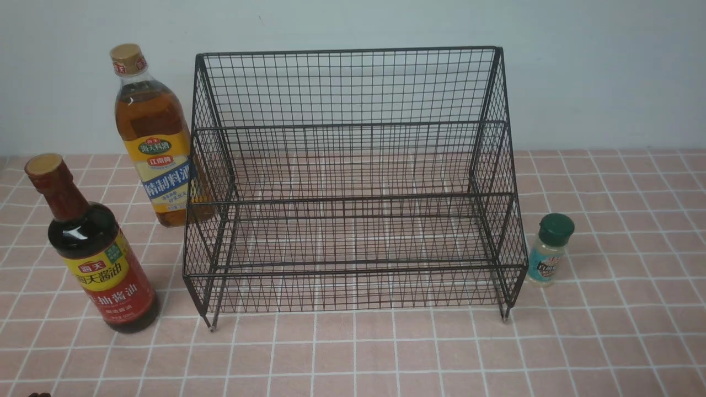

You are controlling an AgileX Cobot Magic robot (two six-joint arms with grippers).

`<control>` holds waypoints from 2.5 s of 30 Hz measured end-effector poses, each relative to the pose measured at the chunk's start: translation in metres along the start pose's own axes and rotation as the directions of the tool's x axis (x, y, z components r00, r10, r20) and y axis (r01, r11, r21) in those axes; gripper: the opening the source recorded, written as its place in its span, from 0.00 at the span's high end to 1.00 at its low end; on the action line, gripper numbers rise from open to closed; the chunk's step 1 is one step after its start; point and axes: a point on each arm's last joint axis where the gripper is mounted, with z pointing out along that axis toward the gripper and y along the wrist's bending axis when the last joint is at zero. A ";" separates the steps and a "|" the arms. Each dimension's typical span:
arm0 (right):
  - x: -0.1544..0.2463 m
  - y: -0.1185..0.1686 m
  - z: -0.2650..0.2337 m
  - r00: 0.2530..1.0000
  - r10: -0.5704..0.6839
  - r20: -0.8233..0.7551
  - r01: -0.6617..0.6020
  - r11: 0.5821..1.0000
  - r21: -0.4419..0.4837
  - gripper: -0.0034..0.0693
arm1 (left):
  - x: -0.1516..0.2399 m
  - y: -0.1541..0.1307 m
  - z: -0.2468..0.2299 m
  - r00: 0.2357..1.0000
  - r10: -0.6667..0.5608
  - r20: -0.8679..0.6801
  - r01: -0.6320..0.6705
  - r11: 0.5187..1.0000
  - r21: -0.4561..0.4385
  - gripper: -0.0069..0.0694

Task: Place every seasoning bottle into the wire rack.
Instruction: Use the right arm to grab the condiment bottle closest to it

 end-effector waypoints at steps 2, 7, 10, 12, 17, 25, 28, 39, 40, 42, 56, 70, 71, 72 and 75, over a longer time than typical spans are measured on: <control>0.000 0.000 0.000 1.000 0.000 0.000 0.000 1.000 0.000 0.97 | 0.000 0.000 0.000 1.000 0.000 0.000 0.000 1.000 0.000 0.92; 0.000 0.000 0.000 1.000 0.000 0.000 0.000 1.000 0.000 0.97 | 0.000 0.000 0.000 1.000 0.000 0.000 0.000 1.000 0.000 0.92; 0.000 0.000 0.000 1.000 0.000 0.000 0.000 1.000 0.000 0.97 | 0.000 0.000 0.000 1.000 0.000 0.000 0.000 1.000 0.000 0.92; 0.000 0.000 0.000 1.000 0.000 0.000 0.000 1.000 0.000 0.97 | 0.000 0.000 0.000 1.000 0.000 0.000 0.000 1.000 0.000 0.92; 0.000 0.000 0.000 1.000 0.000 0.000 0.000 1.000 0.000 0.97 | 0.000 0.000 0.000 1.000 0.000 0.000 0.000 1.000 0.000 0.92; 0.000 0.000 0.000 1.000 0.000 0.000 0.000 1.000 0.000 0.97 | 0.000 0.000 0.000 1.000 0.000 0.000 0.000 1.000 0.000 0.92; 0.000 0.000 0.000 1.000 0.000 0.000 0.000 1.000 0.000 0.97 | 0.000 0.000 0.000 1.000 0.000 0.000 0.000 1.000 0.000 0.92; -0.014 0.001 -0.001 0.962 0.205 0.180 -0.201 0.979 -0.042 0.97 | 0.000 0.000 0.000 1.000 0.000 0.000 0.000 1.000 0.000 0.92; -0.018 0.000 -0.001 0.940 0.261 0.219 -0.256 0.965 -0.054 0.97 | 0.000 0.000 0.000 1.000 0.000 0.000 0.000 1.000 0.000 0.92; -0.022 -0.002 -0.002 0.904 0.344 0.254 -0.332 0.939 -0.087 0.97 | 0.000 0.000 0.000 1.000 0.000 0.000 0.000 1.000 0.000 0.92; -0.039 -0.011 -0.009 0.739 0.512 0.439 -0.506 0.851 -0.141 0.97 | 0.000 0.000 0.000 1.000 0.000 0.000 0.000 1.000 0.000 0.92; -0.109 -0.005 0.055 0.922 0.257 0.290 -0.241 0.966 -0.089 0.93 | 0.000 0.000 0.000 1.000 0.000 0.000 0.000 1.000 0.000 0.92; -0.110 -0.005 0.062 0.924 0.249 0.291 -0.246 0.968 -0.047 0.91 | 0.000 0.000 0.000 1.000 0.000 0.000 0.000 1.000 0.000 0.92; -0.109 -0.003 0.079 0.936 0.242 0.256 -0.222 0.969 -0.105 0.86 | 0.000 0.000 0.000 1.000 0.000 0.000 0.000 1.000 0.000 0.92; -0.104 0.000 0.103 0.947 0.230 0.223 -0.207 0.971 -0.122 0.75 | 0.000 0.000 0.000 1.000 0.000 0.000 0.000 1.000 0.000 0.92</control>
